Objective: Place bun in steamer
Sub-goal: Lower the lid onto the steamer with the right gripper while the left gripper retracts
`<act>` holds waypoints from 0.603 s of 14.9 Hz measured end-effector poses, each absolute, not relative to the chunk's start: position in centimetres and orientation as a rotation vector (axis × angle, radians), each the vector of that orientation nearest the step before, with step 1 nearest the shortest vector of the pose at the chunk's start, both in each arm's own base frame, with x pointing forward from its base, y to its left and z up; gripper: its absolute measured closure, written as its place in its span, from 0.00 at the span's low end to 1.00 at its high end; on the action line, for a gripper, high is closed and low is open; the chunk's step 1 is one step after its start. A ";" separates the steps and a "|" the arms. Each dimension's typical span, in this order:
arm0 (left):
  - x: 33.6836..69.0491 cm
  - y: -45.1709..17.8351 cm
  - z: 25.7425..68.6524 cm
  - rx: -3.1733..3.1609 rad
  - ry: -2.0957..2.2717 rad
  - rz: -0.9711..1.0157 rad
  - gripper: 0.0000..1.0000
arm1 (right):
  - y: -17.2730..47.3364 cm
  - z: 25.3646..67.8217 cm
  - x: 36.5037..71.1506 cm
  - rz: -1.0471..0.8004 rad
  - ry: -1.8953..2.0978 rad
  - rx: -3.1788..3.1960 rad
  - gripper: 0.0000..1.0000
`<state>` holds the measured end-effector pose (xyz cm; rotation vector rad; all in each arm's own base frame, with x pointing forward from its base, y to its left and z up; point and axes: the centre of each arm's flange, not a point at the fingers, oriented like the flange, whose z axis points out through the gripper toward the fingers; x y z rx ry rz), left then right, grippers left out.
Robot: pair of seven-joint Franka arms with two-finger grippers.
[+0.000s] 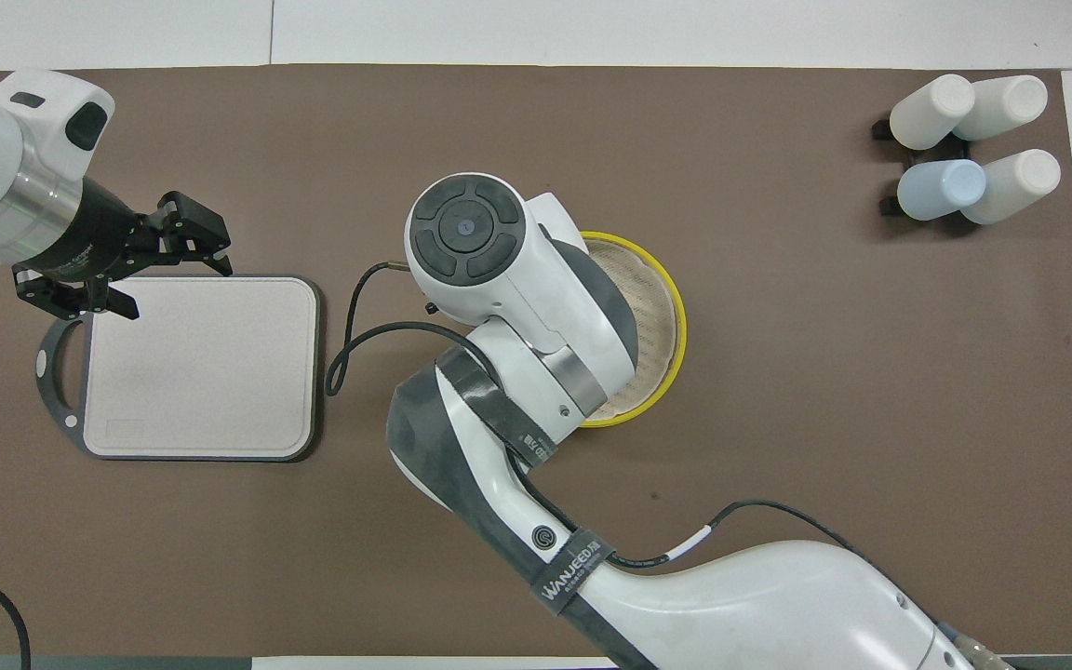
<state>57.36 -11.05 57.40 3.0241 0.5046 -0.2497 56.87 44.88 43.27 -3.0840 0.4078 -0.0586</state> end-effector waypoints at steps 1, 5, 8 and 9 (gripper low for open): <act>57.0 -10.7 57.9 3.026 0.473 -0.256 0.00 | 45.4 42.9 56.7 -0.061 0.406 -3.082 0.91; 56.7 -8.7 58.5 3.037 0.411 -0.248 0.00 | 45.7 42.5 56.7 -0.067 0.406 -3.078 0.91; 56.7 -8.0 58.7 3.055 0.388 -0.237 0.00 | 45.6 42.4 57.0 -0.083 0.412 -3.068 0.91; 56.6 -8.0 58.8 3.056 0.386 -0.236 0.00 | 45.5 42.2 57.2 -0.088 0.415 -3.065 0.91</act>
